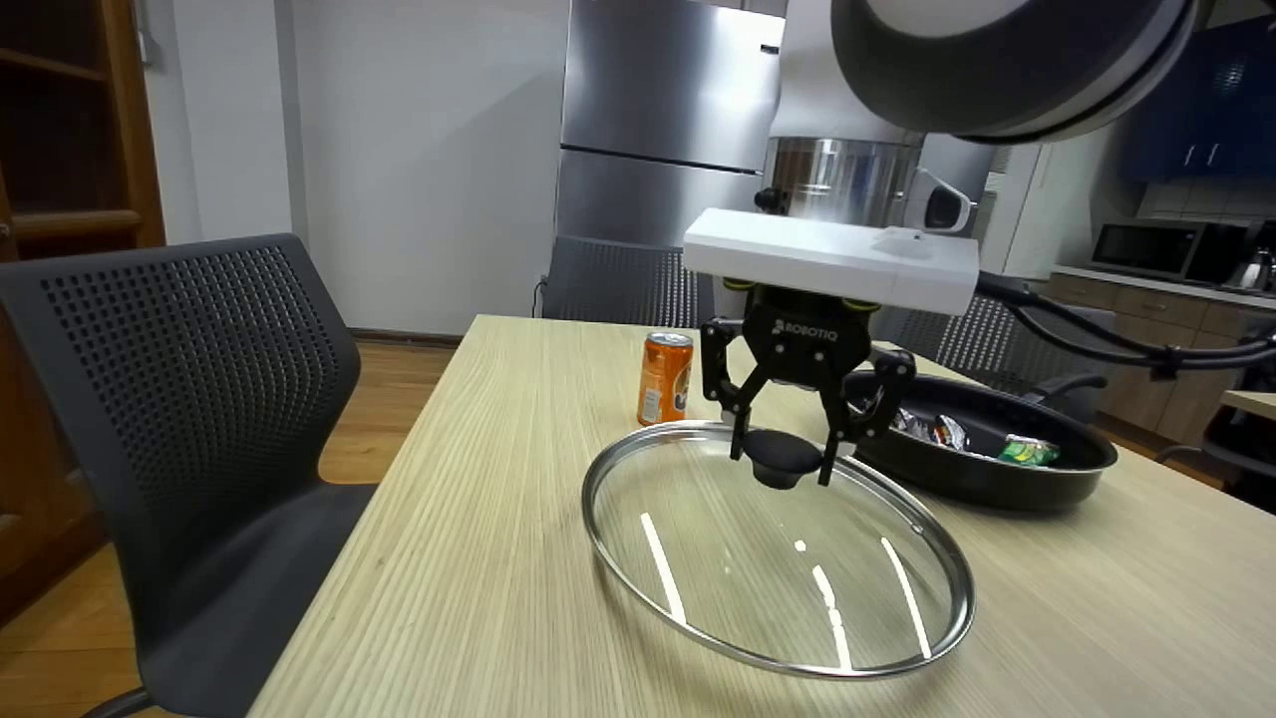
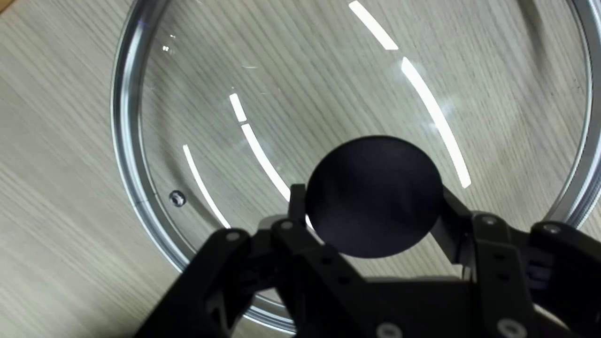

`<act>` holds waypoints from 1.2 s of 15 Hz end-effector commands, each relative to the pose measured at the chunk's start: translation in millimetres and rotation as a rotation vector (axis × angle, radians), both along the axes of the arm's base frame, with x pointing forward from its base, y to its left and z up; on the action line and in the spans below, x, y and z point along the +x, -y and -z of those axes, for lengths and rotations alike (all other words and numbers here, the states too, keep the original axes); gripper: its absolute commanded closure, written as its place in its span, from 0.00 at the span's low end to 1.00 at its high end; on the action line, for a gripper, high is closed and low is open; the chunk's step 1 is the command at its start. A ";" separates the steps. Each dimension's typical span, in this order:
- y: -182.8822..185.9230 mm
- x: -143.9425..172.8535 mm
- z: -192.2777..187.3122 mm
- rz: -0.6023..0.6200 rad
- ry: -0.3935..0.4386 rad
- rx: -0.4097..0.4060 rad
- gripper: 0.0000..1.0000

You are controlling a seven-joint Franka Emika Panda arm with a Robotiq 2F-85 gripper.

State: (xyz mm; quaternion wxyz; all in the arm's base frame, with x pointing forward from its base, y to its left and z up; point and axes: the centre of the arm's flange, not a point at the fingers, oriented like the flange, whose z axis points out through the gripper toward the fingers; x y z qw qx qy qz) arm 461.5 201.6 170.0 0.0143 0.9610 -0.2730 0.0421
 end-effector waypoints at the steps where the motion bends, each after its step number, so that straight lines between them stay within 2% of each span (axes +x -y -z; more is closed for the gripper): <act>1: 24.2 -4.9 -44.3 0.011 0.047 0.035 0.61; 9: 69.2 2.0 -93.3 0.048 0.108 0.062 0.61; 18: 138.9 33.8 -132.3 0.142 0.156 0.109 0.61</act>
